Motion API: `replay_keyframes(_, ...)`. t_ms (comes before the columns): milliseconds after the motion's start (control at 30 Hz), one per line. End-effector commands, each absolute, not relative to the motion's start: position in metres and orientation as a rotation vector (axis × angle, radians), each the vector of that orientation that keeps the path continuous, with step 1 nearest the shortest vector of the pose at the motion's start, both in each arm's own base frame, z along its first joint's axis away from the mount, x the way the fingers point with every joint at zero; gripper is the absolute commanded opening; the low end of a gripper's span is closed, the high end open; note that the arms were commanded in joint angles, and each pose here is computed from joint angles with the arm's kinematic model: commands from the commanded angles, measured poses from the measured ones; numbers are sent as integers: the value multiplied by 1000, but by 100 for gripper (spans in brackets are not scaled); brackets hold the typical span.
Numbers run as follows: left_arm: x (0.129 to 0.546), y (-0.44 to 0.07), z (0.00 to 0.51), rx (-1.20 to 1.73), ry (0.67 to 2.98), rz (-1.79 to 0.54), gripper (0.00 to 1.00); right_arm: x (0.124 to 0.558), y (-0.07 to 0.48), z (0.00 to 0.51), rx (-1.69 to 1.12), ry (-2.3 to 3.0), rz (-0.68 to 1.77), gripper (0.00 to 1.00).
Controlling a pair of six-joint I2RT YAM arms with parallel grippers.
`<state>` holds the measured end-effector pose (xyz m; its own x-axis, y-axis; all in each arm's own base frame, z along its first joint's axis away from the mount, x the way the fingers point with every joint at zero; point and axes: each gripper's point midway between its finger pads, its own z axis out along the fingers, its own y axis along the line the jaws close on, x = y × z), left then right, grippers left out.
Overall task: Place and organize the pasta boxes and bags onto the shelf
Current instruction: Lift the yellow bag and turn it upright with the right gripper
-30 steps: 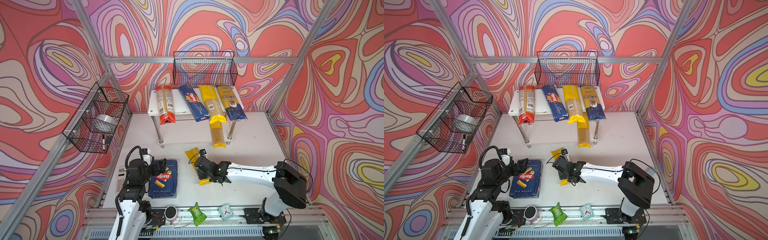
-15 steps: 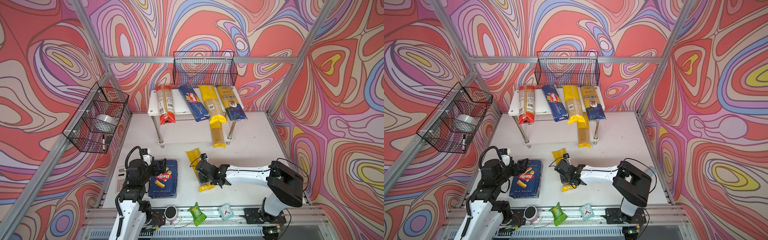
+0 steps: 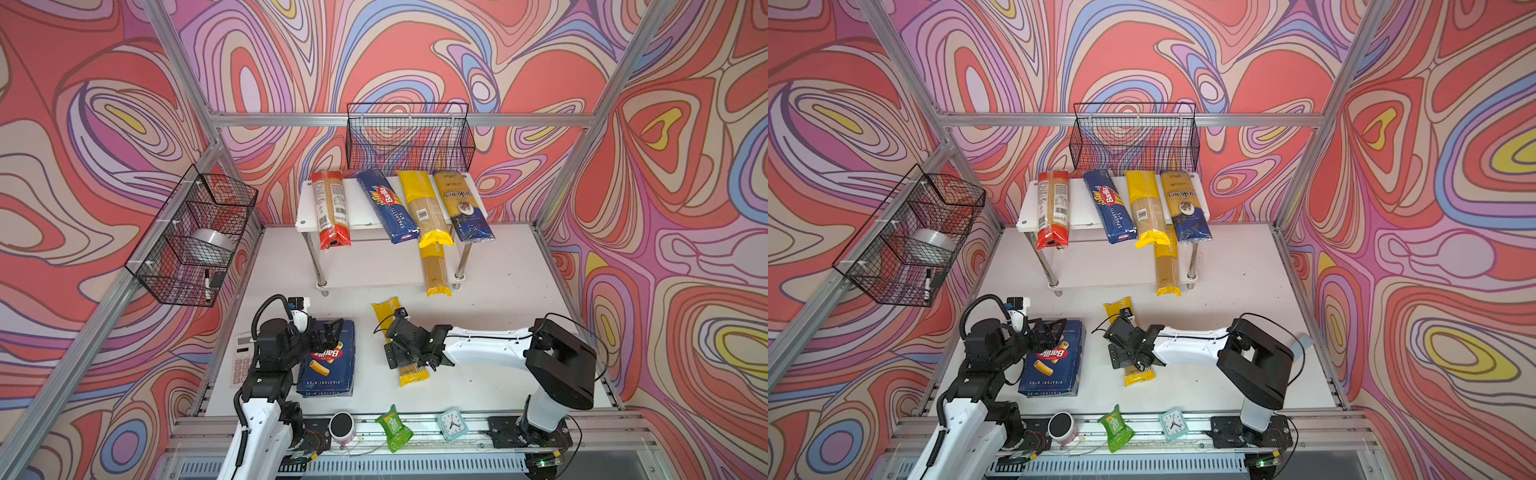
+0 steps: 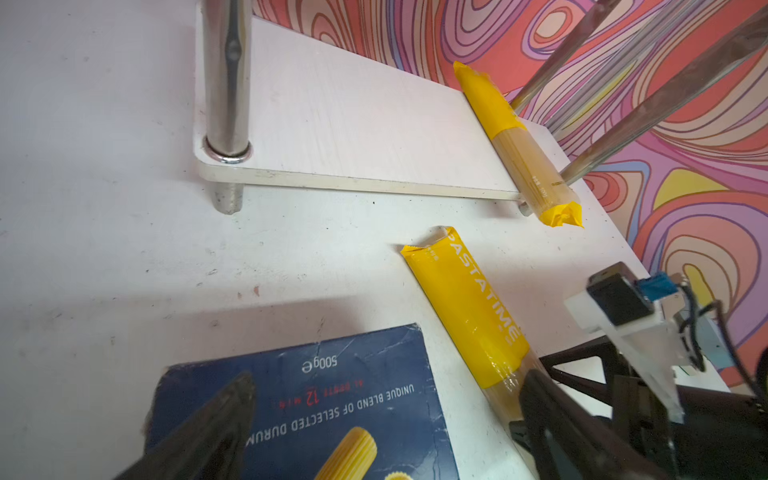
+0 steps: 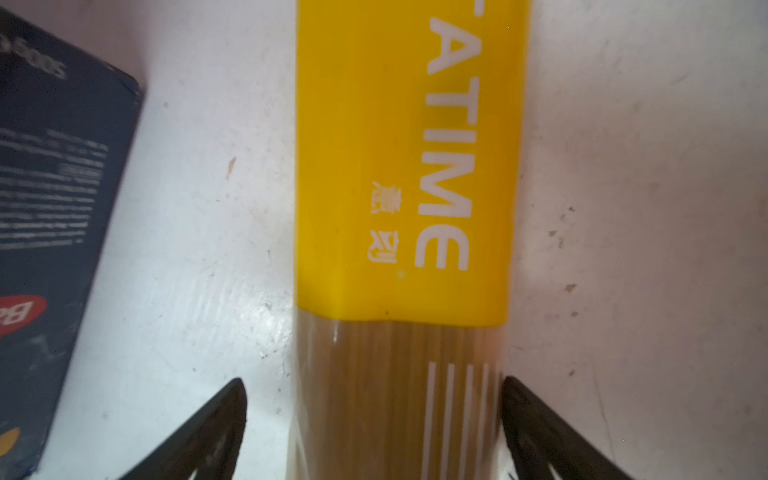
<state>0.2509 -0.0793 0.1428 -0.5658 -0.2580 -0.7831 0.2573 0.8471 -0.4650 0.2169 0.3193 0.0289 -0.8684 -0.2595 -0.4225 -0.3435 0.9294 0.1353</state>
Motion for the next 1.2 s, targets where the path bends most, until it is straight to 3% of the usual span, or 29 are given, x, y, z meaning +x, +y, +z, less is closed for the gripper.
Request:
replay_keyframes(0,251,-94,149,67,2029,-772,100,215,318,24,-447,2716,258,98)
replay_keyframes(267,254,-95,145,60,2053,-777,100,210,309,-2,-453,2769,188,98)
replay_keyframes(767,256,-95,143,60,2064,-768,100,211,313,1,-456,2760,213,70)
replay_keyframes(900,255,-95,144,60,2064,-764,100,213,315,6,-448,2742,229,59)
replay_keyframes(967,255,-95,143,61,2065,-759,100,214,316,10,-447,2736,233,46)
replay_keyframes(1167,258,-89,143,75,2096,-668,100,220,327,20,-439,2707,278,23)
